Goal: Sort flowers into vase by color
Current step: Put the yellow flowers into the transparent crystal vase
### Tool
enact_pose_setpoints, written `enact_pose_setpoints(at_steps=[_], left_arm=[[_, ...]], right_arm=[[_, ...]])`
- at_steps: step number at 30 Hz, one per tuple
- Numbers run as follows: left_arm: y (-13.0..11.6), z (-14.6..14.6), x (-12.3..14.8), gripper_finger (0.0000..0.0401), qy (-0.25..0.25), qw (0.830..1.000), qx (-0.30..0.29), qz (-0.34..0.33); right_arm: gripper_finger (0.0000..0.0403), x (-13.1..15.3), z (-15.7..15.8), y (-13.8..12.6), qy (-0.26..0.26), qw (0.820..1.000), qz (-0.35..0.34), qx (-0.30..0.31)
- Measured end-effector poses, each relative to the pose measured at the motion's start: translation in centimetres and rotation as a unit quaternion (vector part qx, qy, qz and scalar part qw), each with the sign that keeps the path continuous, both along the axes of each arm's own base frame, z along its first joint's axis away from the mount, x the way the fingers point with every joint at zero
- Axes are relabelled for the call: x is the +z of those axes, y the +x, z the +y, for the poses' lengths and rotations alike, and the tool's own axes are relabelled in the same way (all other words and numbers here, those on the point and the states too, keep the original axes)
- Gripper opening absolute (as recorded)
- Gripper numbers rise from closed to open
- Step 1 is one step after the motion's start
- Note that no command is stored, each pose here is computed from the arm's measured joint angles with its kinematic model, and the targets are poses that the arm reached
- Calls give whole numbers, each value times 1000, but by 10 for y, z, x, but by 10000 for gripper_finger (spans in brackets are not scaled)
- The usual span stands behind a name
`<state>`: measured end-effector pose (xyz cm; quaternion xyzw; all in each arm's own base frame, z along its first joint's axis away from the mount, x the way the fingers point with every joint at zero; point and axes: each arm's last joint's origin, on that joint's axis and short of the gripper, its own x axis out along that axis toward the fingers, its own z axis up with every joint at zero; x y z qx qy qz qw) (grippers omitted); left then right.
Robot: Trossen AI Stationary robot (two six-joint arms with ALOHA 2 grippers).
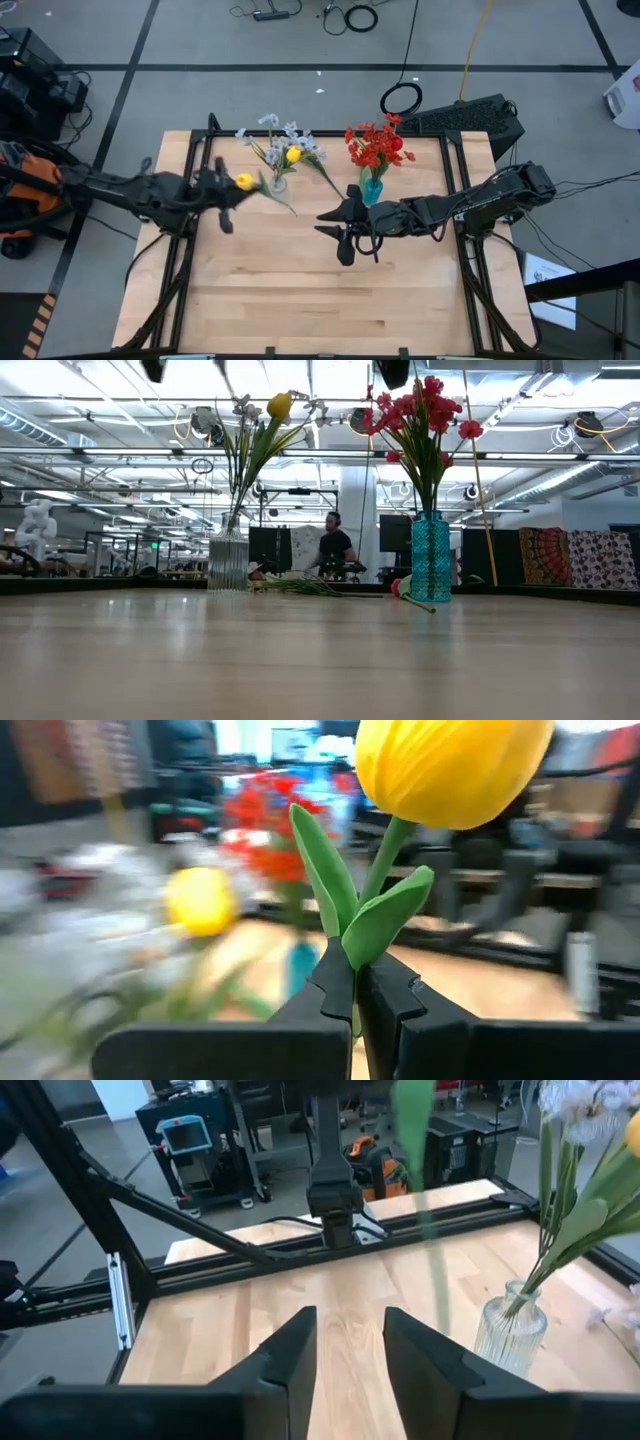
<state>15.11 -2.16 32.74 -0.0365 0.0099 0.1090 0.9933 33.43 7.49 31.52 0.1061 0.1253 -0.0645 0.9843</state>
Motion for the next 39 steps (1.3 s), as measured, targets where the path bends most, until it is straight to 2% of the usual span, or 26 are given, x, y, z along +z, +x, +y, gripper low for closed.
enact_pose_setpoints(at_steps=[6, 14, 21, 28, 39], left_arm=[[-27, 10, 5, 2, 42, 996, 81, 0], [-36, 17, 6, 2, 93, 981, 171, 23], [-35, 20, 6, 2, 101, 977, 186, 30], [-32, 24, 6, 1, 89, 982, 165, 21], [-13, 23, -3, 1, 88, 983, 150, 56]], right_arm=[[105, -2, 0, 0, 4, 1000, 6, -3], [105, -4, 0, 0, 24, 1000, 11, -11], [105, -3, -2, 0, 13, 999, 8, -46], [105, -3, -3, 0, 13, 999, 8, -48], [105, -4, -3, 0, 12, 999, 8, -48]])
